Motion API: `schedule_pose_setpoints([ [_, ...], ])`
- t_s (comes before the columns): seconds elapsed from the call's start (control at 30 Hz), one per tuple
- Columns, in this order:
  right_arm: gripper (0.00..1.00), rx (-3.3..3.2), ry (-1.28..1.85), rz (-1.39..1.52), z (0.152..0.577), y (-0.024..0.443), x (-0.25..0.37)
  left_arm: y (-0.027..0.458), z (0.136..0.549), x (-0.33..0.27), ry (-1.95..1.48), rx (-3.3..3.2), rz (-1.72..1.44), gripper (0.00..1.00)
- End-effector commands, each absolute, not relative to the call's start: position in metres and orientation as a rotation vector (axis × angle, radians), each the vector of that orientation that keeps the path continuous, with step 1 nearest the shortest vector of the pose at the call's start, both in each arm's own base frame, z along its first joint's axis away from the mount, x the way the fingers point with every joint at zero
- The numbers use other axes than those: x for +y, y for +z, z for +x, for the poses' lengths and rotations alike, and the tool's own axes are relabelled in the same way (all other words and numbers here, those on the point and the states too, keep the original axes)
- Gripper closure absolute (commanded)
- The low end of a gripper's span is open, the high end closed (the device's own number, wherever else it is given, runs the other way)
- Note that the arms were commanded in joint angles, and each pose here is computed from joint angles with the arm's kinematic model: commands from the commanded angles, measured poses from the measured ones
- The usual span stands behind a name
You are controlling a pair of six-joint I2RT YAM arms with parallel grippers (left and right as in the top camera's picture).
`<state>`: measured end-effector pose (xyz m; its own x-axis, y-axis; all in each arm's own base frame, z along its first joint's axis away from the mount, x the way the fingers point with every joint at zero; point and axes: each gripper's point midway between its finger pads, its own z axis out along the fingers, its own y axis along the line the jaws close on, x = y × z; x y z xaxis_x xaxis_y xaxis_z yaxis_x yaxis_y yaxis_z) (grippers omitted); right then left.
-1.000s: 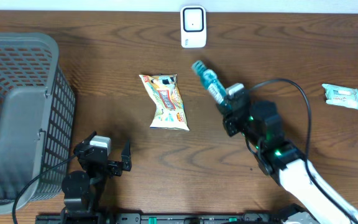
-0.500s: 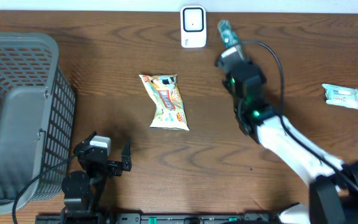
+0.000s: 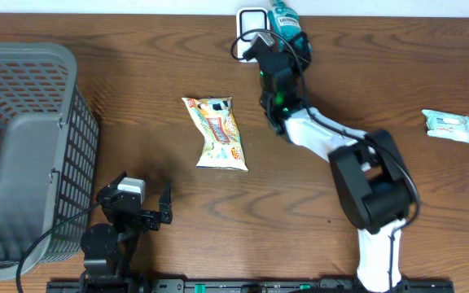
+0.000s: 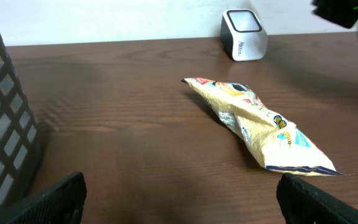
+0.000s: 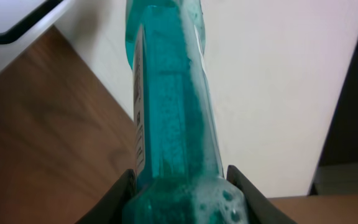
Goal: Scan the item barcode
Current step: 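Carry the Listerine bottle up to the white scanner, then carry the bottle to the right and set it down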
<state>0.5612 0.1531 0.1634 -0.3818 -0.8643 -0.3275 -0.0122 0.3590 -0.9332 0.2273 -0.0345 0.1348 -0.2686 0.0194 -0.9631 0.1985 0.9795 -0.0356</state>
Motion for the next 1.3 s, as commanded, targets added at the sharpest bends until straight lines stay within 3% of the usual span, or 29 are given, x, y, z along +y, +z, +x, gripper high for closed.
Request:
schedule_pose_setpoints([
  [0.0,0.84,1.630,-1.225,-0.759,0.579,0.194,0.170,0.124,0.226,-0.034,-0.167,1.866,0.168,0.02],
  [0.4,0.88,1.643,-1.476,-0.911,0.603,0.136,0.191,0.124,0.226,-0.034,-0.167,1.866,0.168,0.02],
  [0.93,0.87,1.592,-1.678,-0.712,0.587,0.194,0.166,0.124,0.226,-0.034,-0.167,1.866,0.168,0.02],
  [1.03,0.87,1.646,-1.693,-0.618,0.586,0.199,0.143,0.124,0.226,-0.034,-0.167,1.866,0.168,0.02],
  [1.27,0.92,1.879,-1.808,-0.172,0.575,0.188,0.013,0.124,0.226,-0.034,-0.167,1.866,0.168,0.02],
])
